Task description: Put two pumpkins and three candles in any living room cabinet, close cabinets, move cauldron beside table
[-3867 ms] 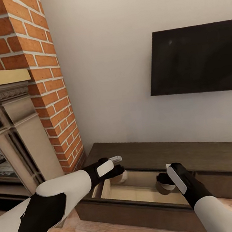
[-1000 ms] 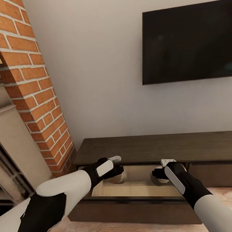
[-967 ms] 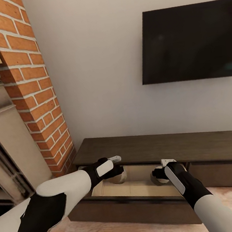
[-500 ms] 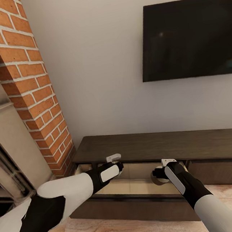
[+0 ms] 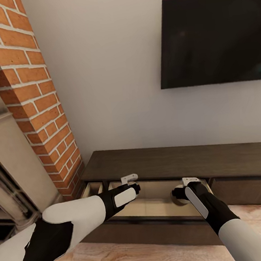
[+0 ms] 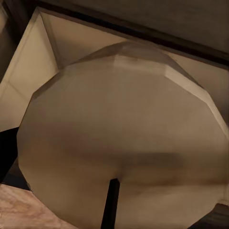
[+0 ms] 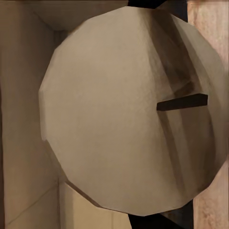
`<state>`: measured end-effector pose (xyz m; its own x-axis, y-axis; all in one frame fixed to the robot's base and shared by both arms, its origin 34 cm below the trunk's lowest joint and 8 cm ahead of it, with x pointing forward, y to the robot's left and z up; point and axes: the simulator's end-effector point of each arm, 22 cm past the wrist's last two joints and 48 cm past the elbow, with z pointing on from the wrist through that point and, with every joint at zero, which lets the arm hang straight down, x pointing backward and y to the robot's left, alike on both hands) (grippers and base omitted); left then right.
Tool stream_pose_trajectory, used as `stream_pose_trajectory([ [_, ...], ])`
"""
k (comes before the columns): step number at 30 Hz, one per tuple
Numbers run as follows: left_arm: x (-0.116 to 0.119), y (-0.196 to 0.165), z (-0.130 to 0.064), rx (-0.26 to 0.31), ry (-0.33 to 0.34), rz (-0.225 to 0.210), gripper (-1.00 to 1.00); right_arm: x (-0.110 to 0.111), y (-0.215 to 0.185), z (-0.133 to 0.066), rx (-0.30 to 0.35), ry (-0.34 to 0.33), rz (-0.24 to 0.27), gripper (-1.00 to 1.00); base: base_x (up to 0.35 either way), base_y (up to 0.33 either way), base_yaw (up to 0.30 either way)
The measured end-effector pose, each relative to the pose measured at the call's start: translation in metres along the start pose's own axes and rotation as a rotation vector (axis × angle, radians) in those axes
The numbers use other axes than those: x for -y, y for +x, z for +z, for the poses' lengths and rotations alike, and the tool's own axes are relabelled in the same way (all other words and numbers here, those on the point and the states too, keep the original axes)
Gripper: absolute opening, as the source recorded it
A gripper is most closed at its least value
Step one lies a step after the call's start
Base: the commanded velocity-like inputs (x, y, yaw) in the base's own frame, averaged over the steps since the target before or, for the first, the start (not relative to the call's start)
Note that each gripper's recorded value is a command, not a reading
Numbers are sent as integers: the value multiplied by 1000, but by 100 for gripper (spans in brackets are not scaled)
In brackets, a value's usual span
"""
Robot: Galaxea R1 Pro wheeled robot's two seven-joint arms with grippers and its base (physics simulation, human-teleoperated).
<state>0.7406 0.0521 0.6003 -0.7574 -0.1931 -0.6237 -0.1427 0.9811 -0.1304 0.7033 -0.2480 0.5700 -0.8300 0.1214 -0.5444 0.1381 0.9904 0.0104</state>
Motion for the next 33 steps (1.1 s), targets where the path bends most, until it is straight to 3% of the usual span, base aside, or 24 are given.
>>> stream_pose_trajectory([
  [9, -4, 35, 4, -144, -6, 84, -100, 2, -28, -11, 87, 32, 15, -100, 0, 0, 0],
  [33, -11, 51, 18, -179, -26, 93, -100, 4, -13, 5, 50, 39, 14, -100, 0, 0, 0],
])
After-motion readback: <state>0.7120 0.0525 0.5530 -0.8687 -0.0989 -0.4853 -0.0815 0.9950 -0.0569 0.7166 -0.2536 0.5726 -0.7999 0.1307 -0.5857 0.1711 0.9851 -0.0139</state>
